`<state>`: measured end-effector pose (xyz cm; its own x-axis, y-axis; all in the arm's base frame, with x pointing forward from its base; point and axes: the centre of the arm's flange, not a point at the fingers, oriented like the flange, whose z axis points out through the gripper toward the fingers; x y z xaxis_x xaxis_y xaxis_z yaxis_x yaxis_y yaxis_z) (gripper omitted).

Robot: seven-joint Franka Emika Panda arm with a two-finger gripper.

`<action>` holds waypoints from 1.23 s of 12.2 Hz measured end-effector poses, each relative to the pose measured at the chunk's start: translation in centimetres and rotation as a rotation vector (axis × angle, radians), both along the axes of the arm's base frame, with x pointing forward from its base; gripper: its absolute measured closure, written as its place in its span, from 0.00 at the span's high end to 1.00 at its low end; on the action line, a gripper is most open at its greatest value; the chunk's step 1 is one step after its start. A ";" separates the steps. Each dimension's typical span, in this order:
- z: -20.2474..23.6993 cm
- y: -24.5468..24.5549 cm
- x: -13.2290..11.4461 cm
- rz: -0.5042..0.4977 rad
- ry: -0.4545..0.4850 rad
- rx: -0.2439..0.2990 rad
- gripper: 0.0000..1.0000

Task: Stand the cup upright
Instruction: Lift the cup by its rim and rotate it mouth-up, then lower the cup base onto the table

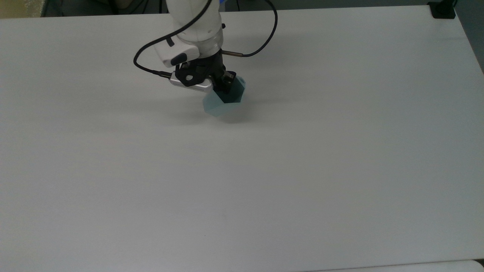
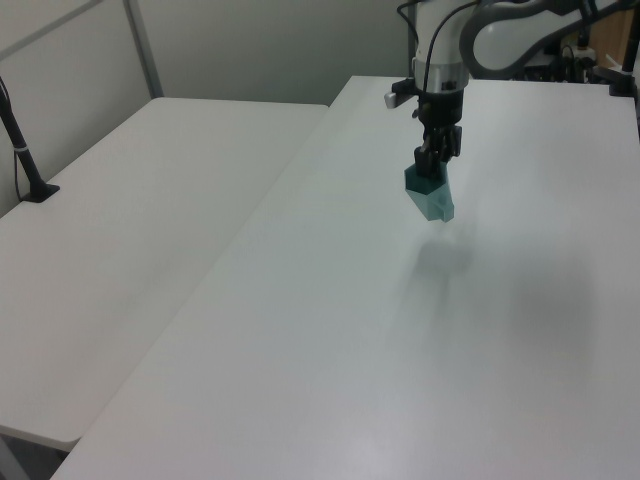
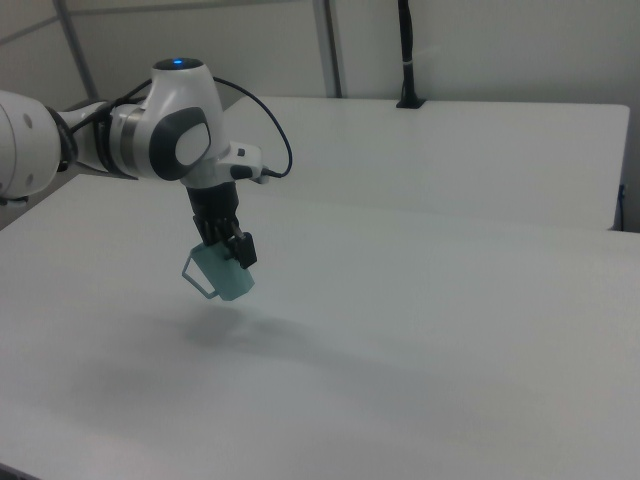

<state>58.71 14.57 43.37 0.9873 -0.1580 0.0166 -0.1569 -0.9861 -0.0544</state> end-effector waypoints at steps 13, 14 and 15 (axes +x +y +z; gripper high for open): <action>-6.5 -4.1 -0.9 -0.148 -0.096 0.263 0.00; -6.5 -4.1 -0.9 -0.148 -0.096 0.263 0.00; -6.5 -4.2 -0.9 -0.145 -0.096 0.263 0.01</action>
